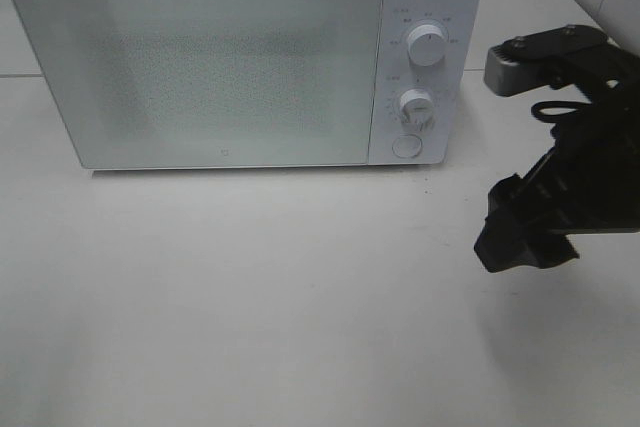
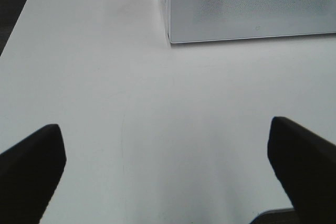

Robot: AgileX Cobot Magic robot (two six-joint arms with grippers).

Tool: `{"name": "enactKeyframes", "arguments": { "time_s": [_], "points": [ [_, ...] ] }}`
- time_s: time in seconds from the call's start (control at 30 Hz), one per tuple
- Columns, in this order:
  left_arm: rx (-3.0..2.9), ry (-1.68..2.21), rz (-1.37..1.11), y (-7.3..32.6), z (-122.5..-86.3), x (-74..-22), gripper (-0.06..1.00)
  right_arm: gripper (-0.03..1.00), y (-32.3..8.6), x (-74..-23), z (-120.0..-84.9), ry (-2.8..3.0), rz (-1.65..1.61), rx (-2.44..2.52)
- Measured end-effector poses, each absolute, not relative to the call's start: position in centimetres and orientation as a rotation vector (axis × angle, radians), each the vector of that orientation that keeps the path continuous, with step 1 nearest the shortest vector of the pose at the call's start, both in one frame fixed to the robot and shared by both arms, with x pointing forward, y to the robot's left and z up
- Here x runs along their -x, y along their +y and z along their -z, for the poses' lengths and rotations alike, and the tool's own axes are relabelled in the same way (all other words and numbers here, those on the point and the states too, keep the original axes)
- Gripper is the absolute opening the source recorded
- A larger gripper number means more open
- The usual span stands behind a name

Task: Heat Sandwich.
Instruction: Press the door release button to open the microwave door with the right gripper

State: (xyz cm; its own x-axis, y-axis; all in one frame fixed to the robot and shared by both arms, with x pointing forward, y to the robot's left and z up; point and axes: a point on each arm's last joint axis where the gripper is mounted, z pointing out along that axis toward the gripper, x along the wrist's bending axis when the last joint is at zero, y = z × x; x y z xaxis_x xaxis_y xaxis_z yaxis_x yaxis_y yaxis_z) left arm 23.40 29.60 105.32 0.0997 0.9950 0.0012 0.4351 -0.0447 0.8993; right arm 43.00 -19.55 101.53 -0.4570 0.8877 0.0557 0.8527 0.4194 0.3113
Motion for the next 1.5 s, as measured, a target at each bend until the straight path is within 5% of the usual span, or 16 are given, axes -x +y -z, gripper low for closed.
{"name": "enactKeyframes", "arguments": {
  "time_s": [0.47,0.8,1.5],
  "points": [
    [-1.596,1.443,-0.904,29.6,-105.3,-23.4,0.99,0.77,-24.1,-34.5,-108.8,2.421,-0.652,-1.437],
    [-1.596,1.443,-0.904,29.6,-105.3,-23.4,0.99,0.77,-28.0,-29.0,-111.0,2.136,-0.819,-1.462],
    [-1.596,1.443,-0.904,29.6,-105.3,-23.4,0.99,0.77,-29.9,-22.9,-105.1,1.620,-0.883,-1.573]
  ]
}}
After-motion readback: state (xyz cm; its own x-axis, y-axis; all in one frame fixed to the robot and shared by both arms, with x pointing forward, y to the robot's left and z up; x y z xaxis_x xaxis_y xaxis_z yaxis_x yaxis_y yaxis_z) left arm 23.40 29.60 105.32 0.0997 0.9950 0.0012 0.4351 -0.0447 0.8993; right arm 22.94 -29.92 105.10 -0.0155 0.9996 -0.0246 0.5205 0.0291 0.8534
